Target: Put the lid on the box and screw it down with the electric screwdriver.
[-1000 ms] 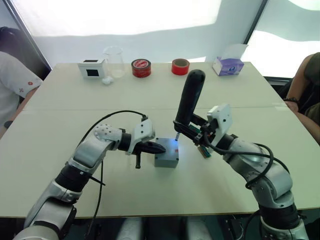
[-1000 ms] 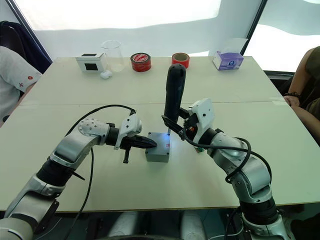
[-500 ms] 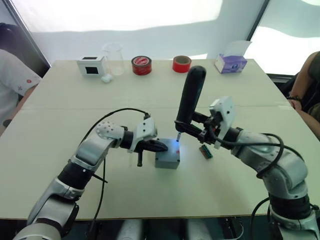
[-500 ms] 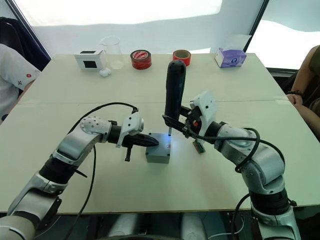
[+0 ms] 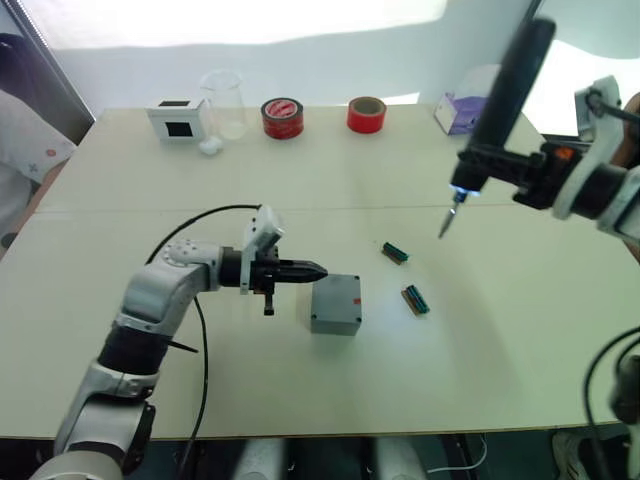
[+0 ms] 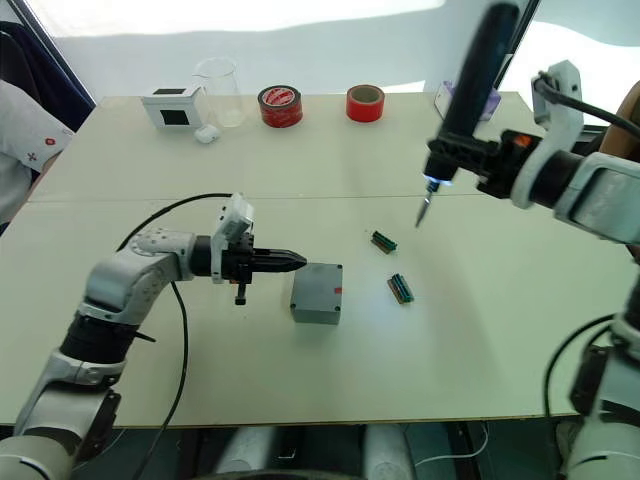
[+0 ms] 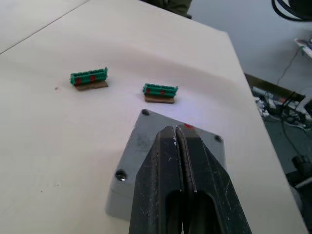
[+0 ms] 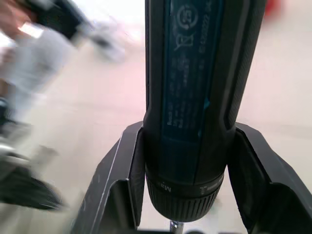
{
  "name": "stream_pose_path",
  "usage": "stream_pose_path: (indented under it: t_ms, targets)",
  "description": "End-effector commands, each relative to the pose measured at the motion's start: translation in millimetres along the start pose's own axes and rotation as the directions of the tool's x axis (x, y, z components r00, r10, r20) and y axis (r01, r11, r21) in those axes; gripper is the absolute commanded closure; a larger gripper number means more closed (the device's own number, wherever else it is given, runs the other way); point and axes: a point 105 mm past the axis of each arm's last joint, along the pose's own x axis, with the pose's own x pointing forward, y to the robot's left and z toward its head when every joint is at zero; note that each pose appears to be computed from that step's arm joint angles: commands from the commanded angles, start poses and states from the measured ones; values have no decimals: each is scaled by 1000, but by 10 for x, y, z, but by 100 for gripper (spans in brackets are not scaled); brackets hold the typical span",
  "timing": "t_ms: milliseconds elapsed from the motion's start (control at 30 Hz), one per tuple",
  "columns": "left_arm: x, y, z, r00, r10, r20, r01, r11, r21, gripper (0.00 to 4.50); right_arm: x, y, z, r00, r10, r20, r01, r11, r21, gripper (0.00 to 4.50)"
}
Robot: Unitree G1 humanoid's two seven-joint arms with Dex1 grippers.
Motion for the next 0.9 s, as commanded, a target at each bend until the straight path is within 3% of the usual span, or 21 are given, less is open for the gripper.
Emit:
stream_pose_path:
  t_ms: [33,133,267,767,900]
  targets:
    - [-25,-263,139,996,-85,-30,87,993,74,450,-164,-279,-232,979,-77,-190,91,994,64,273]
    - [-3,-414,79,987,-128,-93,138,985,107,450,-171,-505,-501,930,-144,-337,187,977,99,273]
    - [48,-493,11,984,-132,-117,146,982,116,450,-108,-571,-676,896,-135,-423,201,973,115,273]
    - [-21,-339,-98,993,-24,-116,31,998,62,450,186,-696,-998,802,-132,-582,231,968,99,273]
    - [-78,-308,-106,992,-9,-124,16,998,53,450,199,-717,-995,799,-149,-583,233,970,72,124]
